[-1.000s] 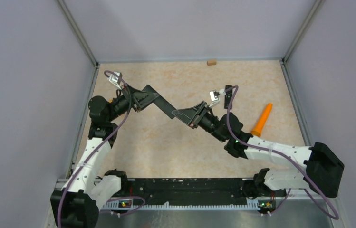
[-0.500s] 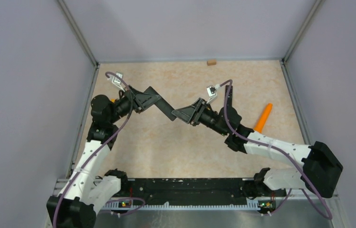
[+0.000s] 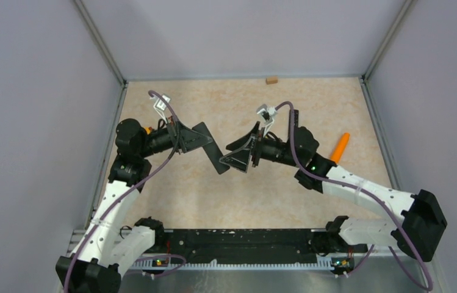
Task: Load the batteries into the remote control
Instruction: Load the battery cover into the remote control, then place the remote control at the center of the board.
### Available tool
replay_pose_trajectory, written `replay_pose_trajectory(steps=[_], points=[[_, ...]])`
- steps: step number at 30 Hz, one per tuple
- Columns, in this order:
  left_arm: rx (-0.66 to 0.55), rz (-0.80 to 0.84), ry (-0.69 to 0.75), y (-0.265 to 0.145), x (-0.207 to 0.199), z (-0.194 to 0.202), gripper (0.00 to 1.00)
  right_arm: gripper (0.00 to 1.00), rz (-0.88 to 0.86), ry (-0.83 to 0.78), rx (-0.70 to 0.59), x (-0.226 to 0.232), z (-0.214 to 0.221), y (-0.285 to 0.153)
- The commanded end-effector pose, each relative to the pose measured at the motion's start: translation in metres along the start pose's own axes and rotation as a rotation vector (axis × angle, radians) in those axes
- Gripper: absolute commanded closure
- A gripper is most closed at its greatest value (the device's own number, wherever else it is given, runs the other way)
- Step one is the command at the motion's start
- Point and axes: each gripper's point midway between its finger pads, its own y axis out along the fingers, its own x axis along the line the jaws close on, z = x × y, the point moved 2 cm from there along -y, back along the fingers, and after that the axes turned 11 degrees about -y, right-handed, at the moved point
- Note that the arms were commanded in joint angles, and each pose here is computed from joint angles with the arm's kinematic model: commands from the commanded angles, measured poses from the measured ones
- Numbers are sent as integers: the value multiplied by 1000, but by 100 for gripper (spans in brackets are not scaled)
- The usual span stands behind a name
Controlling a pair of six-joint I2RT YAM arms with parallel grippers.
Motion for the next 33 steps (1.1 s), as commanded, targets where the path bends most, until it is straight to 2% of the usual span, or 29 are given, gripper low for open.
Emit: replay_pose_trajectory(steps=[1,8,15,18,19,20,21,22,25,26,30,33], points=[[69,96,138,-7,-25,10,100,22,-192,-89,77,25,-1,7],[103,123,161,-9,-27,15,100,43,-216,-44,85,20,2,26],[94,114,164,-9,-25,15,100,73,-244,28,41,19,2,37],[74,91,168,-8,-21,13,94,93,-248,39,16,21,-3,36],[68,81,170,-8,-20,12,89,100,-233,40,10,19,-4,37],[58,66,178,-8,-17,11,81,100,-209,40,10,17,-5,37],[49,44,176,-8,-13,10,64,100,-176,29,12,13,-6,36],[38,18,179,-9,-9,9,53,100,-129,19,15,6,-6,36],[-24,-101,192,-12,8,3,7,100,63,-34,54,-21,-3,31],[-54,-145,203,-14,14,-1,2,100,142,-49,77,-33,0,27],[-189,-357,227,-27,42,-18,1,100,538,-151,169,-92,9,-6],[-282,-518,229,-42,64,-30,1,100,852,-245,297,-137,22,-48]])
